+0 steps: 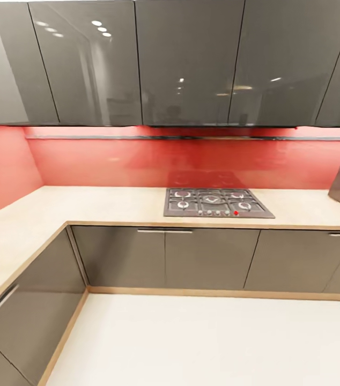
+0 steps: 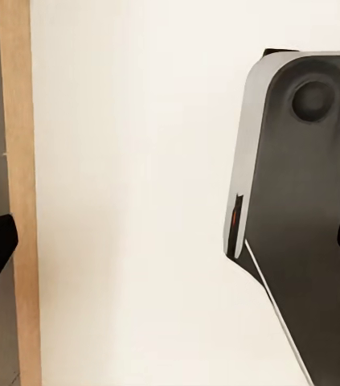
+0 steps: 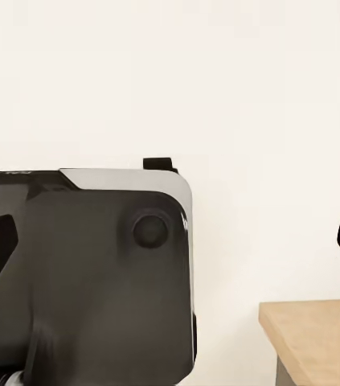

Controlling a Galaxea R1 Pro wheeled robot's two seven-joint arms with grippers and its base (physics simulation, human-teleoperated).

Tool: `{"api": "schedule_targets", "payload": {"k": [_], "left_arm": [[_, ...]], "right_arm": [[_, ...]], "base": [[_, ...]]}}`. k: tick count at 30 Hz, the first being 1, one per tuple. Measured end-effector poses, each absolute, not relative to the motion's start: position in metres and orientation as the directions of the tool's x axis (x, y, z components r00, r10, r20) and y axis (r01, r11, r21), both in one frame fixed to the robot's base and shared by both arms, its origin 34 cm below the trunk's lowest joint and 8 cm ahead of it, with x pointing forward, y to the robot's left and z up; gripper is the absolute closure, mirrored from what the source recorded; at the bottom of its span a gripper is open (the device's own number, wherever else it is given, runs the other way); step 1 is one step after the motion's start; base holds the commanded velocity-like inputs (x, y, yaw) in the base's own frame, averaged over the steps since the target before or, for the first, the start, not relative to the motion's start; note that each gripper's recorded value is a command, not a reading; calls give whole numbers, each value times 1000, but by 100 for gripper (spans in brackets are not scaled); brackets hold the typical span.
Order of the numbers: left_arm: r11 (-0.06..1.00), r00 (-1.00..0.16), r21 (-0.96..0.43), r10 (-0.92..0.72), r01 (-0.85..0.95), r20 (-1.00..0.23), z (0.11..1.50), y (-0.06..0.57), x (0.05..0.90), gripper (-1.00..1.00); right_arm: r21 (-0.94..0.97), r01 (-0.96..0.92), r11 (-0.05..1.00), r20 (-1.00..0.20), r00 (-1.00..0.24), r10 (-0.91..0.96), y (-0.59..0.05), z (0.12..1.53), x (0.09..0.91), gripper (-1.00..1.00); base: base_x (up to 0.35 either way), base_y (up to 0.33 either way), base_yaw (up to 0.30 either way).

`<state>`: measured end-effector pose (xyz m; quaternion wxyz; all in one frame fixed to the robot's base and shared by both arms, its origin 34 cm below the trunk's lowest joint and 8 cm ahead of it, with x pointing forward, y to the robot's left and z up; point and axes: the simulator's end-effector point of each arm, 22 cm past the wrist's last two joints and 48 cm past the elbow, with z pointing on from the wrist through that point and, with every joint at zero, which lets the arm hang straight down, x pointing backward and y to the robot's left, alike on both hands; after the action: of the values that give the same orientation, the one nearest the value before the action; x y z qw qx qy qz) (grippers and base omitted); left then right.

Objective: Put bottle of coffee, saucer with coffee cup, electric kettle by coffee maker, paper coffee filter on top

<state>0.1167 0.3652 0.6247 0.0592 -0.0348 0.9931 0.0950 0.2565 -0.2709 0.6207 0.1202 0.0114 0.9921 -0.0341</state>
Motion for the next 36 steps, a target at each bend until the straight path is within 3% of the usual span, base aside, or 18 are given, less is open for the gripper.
{"api": "schedule_targets", "payload": {"k": [20,31,36], "left_arm": [[979,-991,185,-58,-81,-124,625,366,117,-100],[979,-990,186,-58,-81,-126,625,366,117,-100],[979,-990,186,-62,-85,-126,625,366,117,-100]], "right_arm": [[-66,31,997,-239,-971,14,-271,621,257,-100],[-66,31,997,-239,-971,14,-271,621,257,-100],[-66,31,997,-239,-971,14,-271,621,257,-100]], "base": [[296,-197,241],[322,-93,276],[102,-22,276]]}}
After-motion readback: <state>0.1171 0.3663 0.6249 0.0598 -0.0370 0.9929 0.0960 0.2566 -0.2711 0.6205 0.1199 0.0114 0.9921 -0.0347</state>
